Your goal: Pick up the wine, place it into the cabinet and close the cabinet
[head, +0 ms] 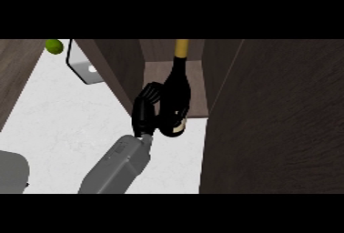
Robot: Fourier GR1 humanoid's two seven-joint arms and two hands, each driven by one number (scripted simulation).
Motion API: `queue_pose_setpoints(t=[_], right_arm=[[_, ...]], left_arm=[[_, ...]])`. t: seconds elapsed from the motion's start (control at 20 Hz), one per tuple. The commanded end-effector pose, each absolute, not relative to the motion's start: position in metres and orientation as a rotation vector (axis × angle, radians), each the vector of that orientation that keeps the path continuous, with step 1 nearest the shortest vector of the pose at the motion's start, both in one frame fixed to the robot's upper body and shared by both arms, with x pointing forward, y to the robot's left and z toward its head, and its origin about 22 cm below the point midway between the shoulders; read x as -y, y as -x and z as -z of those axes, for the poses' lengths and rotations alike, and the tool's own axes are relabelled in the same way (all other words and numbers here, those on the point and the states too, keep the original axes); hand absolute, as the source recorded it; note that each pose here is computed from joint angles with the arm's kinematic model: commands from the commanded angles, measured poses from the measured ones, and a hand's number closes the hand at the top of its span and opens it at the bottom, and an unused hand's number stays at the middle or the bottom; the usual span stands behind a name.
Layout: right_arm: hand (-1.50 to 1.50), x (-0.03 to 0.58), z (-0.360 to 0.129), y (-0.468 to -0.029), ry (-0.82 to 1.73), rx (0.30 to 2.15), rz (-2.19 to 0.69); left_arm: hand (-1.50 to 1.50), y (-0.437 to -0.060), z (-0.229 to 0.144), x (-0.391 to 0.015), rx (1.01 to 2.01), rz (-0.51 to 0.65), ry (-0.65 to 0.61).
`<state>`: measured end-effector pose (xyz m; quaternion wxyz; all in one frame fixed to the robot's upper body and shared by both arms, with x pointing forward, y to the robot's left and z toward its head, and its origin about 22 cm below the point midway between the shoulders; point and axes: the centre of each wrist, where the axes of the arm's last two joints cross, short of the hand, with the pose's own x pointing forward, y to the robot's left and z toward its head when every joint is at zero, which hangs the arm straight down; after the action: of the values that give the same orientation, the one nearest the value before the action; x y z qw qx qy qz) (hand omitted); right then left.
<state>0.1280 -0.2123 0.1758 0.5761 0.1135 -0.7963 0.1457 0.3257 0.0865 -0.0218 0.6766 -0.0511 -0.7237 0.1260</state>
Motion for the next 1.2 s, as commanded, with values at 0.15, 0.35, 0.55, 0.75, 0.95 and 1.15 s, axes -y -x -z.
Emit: queue_pose_setpoints(t=[0.15, 0.35, 0.55, 0.75, 0.95, 1.15], right_arm=[[-1.50, 0.213, -0.199, -0.088, -0.388, 1.915, -0.300], [-1.50, 0.212, -0.199, -0.092, -0.387, 1.916, -0.303], [-1.50, 0.219, -0.197, -0.097, -0.420, 1.908, -0.321], [-1.50, 0.221, -0.203, -0.086, -0.362, 1.922, -0.339], [-1.50, 0.212, -0.189, -0.103, -0.402, 1.917, -0.329], [-1.50, 0.214, -0.186, -0.106, -0.383, 1.924, -0.317]], left_arm=[[1.50, -0.357, 0.010, -0.089, 1.613, -0.324, 0.103], [1.50, -0.355, 0.014, -0.085, 1.586, -0.323, 0.121], [1.50, -0.372, 0.002, -0.078, 1.591, -0.329, 0.090], [1.50, -0.395, -0.028, -0.074, 1.584, -0.364, 0.062], [1.50, -0.410, -0.035, -0.078, 1.596, -0.366, 0.056], [1.50, -0.421, -0.049, -0.077, 1.629, -0.304, -0.067]])
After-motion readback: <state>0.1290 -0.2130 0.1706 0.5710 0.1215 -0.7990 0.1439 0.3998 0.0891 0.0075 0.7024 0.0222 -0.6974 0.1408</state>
